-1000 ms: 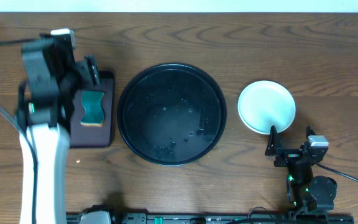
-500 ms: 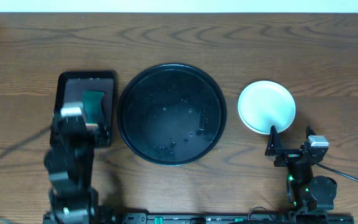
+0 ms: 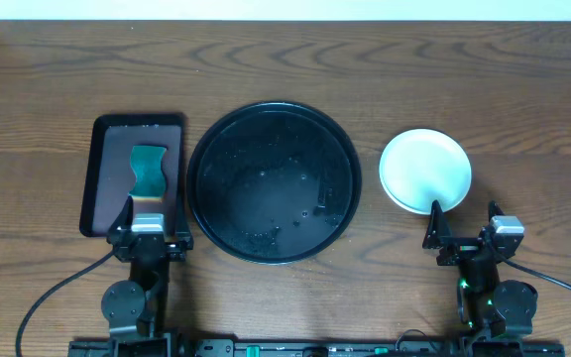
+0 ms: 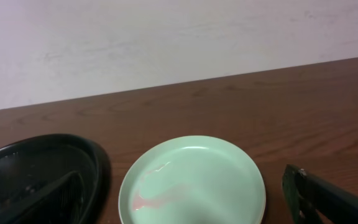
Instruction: Clean dirty plates on tray and stack at the side
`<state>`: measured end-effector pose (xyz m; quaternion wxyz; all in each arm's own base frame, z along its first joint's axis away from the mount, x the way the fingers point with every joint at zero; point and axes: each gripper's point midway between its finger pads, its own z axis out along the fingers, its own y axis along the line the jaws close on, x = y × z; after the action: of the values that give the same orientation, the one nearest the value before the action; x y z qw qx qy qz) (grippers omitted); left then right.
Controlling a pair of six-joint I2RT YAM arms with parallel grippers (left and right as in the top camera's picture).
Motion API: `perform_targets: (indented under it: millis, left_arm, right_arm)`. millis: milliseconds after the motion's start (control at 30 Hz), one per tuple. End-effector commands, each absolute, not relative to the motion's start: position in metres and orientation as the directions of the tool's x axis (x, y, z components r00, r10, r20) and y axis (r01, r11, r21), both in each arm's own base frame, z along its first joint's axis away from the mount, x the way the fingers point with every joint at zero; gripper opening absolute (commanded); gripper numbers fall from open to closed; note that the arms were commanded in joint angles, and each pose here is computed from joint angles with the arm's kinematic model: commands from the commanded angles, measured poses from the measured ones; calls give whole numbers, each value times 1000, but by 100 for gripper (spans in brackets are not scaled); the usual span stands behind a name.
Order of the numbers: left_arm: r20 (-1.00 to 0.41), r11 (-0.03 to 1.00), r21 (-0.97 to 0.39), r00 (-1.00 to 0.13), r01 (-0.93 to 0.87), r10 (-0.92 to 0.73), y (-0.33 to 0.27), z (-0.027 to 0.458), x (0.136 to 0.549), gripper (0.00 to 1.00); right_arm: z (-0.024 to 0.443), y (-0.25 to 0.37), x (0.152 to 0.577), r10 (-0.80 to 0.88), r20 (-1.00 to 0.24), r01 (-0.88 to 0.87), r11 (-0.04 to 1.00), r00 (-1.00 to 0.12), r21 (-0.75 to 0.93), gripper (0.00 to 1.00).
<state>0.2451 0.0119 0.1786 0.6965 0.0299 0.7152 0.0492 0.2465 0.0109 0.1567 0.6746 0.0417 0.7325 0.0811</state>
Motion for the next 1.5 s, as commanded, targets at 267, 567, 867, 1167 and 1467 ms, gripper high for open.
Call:
perform_targets:
  millis: [267, 567, 867, 1167, 1467]
  left_arm:
    - [-979, 990, 140, -152, -28, 135, 15, 138, 244, 79]
    - [-979, 990, 140, -153, -28, 135, 15, 138, 244, 79]
    - [-979, 990, 140, -153, -28, 135, 15, 138, 244, 79]
    - [-979, 990, 140, -153, -28, 135, 15, 138, 244, 79]
    - [-979, 990, 141, -153, -28, 135, 15, 138, 244, 79]
  right_arm:
    - [157, 10, 246, 178, -980, -46, 982, -85, 182, 99]
    - [157, 10, 246, 178, -980, -46, 982, -85, 182, 99]
    - [157, 10, 246, 178, -980, -46, 982, -85, 182, 99]
    - [157, 10, 246, 178, -980, -46, 982, -85, 182, 99]
    - [157, 10, 246, 178, -980, -46, 982, -85, 182, 99]
